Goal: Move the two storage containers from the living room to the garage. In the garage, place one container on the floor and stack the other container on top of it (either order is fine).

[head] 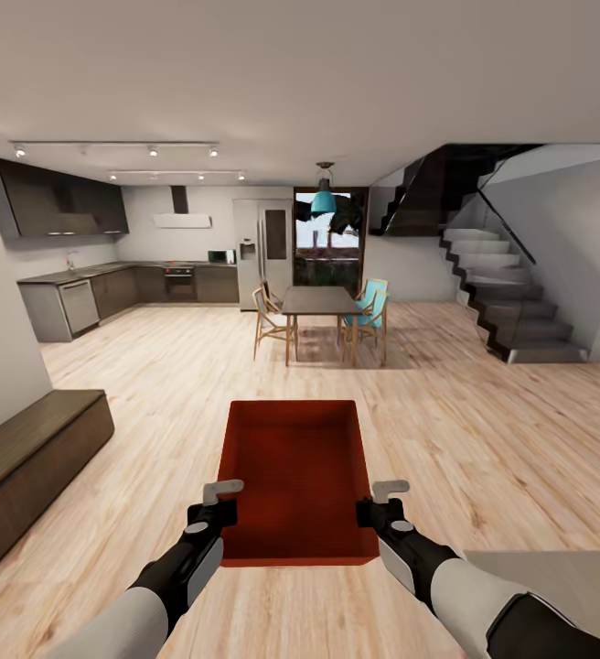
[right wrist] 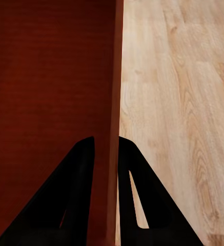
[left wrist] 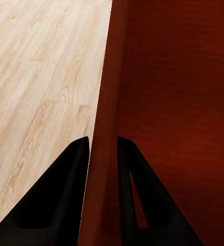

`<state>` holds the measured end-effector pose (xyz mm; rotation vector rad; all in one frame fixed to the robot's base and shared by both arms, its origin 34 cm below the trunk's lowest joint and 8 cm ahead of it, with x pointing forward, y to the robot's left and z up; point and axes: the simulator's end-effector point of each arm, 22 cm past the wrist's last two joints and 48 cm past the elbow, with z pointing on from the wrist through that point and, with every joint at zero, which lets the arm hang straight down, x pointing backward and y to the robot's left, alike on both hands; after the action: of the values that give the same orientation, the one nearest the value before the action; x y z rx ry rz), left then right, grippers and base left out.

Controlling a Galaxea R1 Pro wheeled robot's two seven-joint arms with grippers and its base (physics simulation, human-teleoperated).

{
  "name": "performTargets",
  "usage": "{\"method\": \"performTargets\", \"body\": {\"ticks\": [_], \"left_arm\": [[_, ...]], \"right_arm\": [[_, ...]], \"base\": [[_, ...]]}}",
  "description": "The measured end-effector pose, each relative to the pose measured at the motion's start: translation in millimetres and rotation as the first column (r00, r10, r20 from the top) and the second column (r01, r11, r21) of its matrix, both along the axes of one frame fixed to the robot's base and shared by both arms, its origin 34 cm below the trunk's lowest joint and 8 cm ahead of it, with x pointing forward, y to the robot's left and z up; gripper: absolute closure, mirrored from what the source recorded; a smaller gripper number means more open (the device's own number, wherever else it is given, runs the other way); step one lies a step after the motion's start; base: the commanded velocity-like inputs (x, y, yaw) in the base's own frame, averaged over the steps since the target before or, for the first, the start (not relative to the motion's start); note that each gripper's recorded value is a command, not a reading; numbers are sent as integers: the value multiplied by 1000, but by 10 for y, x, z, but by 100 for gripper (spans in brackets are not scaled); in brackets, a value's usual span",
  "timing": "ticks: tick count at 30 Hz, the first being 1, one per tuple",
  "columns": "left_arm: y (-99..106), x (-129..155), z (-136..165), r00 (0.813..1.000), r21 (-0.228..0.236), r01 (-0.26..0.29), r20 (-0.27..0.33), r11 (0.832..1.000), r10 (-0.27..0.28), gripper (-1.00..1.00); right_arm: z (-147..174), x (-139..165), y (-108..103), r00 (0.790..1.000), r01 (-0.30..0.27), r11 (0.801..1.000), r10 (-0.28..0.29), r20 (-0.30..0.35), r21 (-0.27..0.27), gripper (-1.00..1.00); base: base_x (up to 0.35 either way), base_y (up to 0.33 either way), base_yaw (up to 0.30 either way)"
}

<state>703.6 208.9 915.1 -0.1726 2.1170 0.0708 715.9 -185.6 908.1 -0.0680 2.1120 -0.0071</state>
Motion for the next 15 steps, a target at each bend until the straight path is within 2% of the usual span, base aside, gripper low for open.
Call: {"method": "performTargets", "body": {"ticks": [15], "left_arm": [[4, 0, -3, 1000, -3, -2, 4, 1000, 2, 100]], "right_arm": [[9, 4, 4, 1000, -1, 1000, 1, 5, -2, 100]], "base": [[319, 0, 0]]}}
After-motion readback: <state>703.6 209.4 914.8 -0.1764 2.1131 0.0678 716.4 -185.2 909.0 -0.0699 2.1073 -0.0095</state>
